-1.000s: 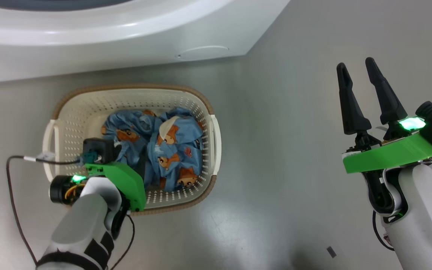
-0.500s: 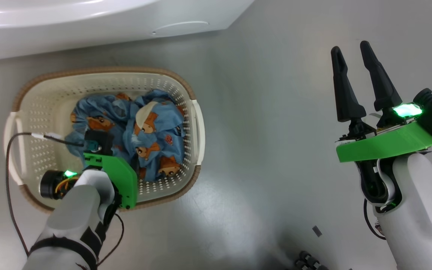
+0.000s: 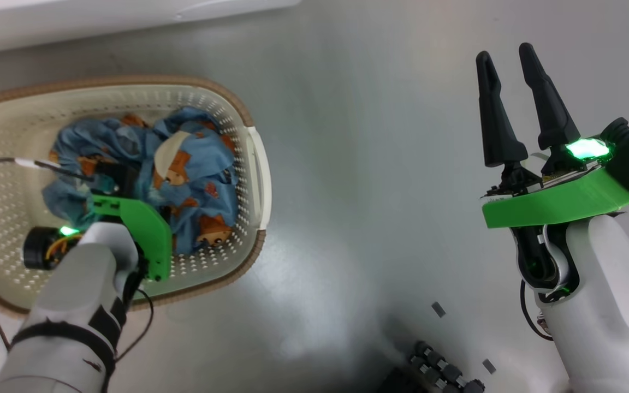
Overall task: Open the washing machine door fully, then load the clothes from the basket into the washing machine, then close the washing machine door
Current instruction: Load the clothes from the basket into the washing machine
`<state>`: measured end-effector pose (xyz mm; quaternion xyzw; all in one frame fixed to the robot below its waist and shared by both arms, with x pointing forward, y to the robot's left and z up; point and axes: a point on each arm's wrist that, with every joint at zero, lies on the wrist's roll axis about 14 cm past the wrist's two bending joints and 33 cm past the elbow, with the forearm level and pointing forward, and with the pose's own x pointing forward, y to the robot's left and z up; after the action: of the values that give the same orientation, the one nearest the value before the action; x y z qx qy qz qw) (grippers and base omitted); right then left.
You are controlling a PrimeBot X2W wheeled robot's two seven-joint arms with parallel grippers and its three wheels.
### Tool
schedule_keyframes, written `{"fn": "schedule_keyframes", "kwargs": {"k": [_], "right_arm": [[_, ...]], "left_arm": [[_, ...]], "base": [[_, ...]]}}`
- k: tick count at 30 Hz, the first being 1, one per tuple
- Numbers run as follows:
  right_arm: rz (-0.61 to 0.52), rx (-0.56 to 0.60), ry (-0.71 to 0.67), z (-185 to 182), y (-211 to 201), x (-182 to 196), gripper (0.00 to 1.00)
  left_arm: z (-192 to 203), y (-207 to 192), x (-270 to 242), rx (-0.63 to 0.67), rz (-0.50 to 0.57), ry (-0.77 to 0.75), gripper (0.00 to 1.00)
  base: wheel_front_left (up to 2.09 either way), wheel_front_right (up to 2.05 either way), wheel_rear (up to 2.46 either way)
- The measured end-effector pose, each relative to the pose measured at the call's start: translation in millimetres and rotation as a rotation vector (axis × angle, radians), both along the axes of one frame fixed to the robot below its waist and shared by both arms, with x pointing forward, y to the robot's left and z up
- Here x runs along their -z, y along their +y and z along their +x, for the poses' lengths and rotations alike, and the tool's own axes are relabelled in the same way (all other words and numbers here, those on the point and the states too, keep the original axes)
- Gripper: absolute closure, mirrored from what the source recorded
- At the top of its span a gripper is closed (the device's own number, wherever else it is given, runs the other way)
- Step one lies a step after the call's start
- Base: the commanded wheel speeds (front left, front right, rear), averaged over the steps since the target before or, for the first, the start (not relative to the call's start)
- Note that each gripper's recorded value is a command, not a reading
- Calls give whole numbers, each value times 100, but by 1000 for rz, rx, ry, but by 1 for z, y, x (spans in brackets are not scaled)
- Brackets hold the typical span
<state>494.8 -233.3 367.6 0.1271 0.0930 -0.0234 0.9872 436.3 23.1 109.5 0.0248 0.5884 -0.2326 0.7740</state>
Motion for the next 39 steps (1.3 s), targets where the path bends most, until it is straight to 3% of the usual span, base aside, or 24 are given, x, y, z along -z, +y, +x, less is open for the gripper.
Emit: {"fn": "schedule_keyframes", "kwargs": {"k": [19, 20, 21, 22, 23, 39], "right_arm": [[-14, 13, 50, 1, -3, 24, 0], [-16, 15, 52, 1, -4, 25, 0], [-17, 16, 53, 0, -4, 25, 0], [-17, 18, 54, 0, -5, 25, 0], [-17, 19, 54, 0, -5, 25, 0], [-1, 6, -6, 10, 1, 3, 0]], "left_arm": [[16, 10, 43, -72, 144, 55, 0], [16, 10, 44, -69, 146, 60, 16], [16, 10, 45, -64, 149, 67, 51], [15, 10, 46, -61, 151, 73, 67], [14, 10, 46, -59, 153, 78, 100], [30, 3, 19, -86, 53, 21, 100]], "base": [[0, 0, 0], [0, 0, 0], [0, 0, 0], [0, 0, 0], [0, 0, 0], [0, 0, 0]]}}
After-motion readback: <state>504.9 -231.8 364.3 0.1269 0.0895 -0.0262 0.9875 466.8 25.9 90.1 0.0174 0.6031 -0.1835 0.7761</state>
